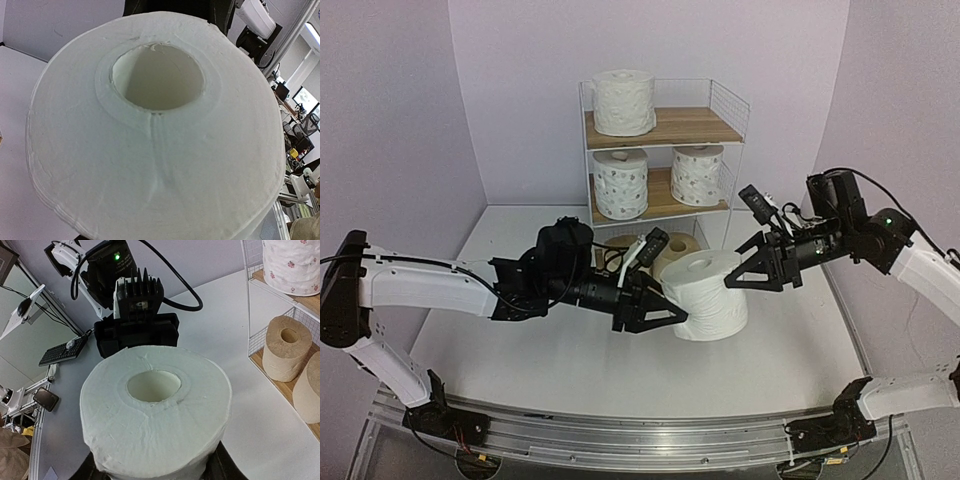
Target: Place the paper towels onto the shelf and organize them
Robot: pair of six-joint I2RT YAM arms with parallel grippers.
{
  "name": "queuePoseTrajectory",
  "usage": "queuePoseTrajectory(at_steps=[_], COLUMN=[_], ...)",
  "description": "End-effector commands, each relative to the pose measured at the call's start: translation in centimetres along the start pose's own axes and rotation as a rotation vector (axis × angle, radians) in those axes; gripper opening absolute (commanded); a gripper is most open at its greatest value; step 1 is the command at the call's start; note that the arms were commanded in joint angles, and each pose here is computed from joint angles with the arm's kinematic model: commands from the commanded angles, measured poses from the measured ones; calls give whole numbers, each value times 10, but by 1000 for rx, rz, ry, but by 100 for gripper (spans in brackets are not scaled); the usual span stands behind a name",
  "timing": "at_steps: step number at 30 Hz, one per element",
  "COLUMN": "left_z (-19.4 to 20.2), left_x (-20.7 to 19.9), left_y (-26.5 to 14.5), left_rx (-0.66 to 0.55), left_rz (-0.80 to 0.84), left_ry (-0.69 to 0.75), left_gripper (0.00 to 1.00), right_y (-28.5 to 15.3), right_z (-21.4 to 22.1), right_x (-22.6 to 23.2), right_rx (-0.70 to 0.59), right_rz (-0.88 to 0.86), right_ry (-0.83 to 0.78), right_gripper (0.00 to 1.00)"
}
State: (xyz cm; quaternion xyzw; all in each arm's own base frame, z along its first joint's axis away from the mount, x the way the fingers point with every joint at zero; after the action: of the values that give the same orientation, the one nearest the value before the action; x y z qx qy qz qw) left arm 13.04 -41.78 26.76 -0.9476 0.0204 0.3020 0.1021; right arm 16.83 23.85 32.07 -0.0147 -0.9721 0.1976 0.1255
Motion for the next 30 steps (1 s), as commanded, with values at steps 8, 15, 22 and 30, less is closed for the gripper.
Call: queuePoseTrajectory(at_steps=[8,15,22,30], left_z=[-75,-72,-58,-51], left_x=[-16,10,12,12], left_y=[-29,-91,-140,-149], left_rx=[-282,-409,-499,-496], left_rz=[-184,-547,-685,-703], left_ry=[96,25,-23,-55], left_gripper=[100,100,100,100], right_y=[-18,-64,-97,-109], right_z=[-42,-85,-159,-227], right_x=[-5,-34,-32,-60], right_rx=[-73,-191,-325,-472], right_rz=[191,599,702,851], right_ry=[-4,58,-62,-168], right_gripper=[28,20,20,21])
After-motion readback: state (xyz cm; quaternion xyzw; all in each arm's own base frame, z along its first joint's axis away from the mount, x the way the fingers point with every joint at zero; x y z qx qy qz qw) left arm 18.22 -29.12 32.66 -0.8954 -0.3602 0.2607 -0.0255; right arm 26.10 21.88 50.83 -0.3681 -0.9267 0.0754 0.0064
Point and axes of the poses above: each gripper's point midway between its finger pads, its own y axis out along the fingers, its own x axis along the line the jaws close on, z = x × y, the point moved 4 cm from there along -y, back along the fingers, and after that the axes turned 10 degrees about -y, right-handed, at the moved point
